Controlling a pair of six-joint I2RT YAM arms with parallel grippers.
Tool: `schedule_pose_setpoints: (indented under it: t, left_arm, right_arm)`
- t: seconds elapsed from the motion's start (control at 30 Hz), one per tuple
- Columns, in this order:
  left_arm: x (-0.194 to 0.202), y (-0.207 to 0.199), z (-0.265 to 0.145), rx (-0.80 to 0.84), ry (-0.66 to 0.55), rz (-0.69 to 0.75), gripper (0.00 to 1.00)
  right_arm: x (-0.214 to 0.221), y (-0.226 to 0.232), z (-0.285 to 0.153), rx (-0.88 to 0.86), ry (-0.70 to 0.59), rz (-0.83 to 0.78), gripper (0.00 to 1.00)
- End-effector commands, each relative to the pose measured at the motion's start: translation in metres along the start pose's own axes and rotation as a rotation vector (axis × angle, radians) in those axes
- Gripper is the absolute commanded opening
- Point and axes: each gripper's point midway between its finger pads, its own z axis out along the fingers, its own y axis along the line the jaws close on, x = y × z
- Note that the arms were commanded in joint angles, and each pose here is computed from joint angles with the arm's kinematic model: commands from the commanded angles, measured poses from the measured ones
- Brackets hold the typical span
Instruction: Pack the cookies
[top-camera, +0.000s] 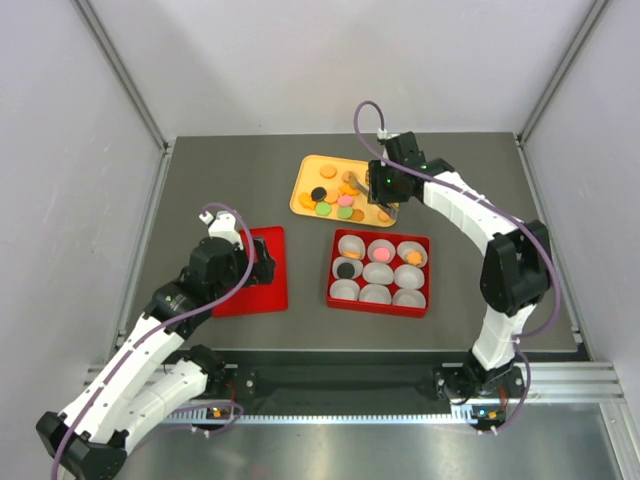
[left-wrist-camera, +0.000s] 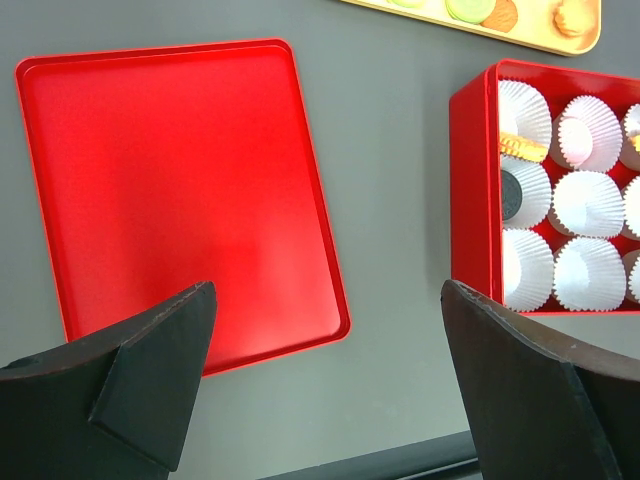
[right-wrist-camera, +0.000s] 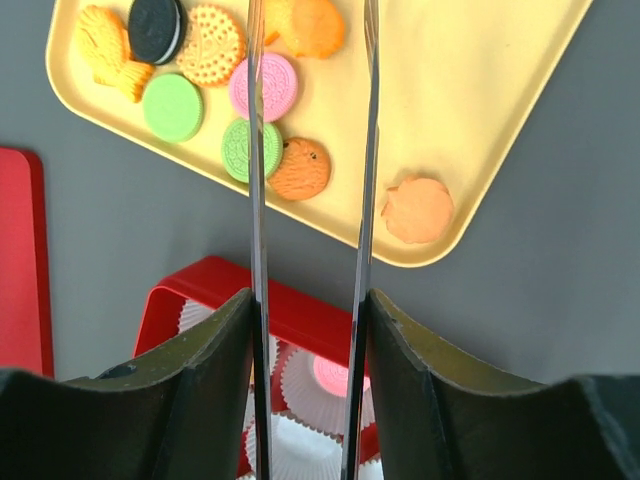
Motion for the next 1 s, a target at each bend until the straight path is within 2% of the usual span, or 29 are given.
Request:
schedule_pose_setpoints:
  t: [0.0,0.63,0.97]
  left_arm:
    - [-0.005,-0.001,0.000,-0.003,-0.019,-0.006,0.99]
    - [-0.003,-0.001,0.002,-0.008,-0.012,-0.004,0.99]
    - [-0.003,0.000,0.002,-0.010,-0.010,-0.004,0.99]
  right_arm:
    - [-0.034,0.015,0.001,-0.050,-0.088,-0.022,0.46]
    - [-0.049,0.015,0.050,0.048,-0.062,-0.081,0.48]
    - [-0.043,0.023,0.056,0.062,-0.044,-0.113,0.49]
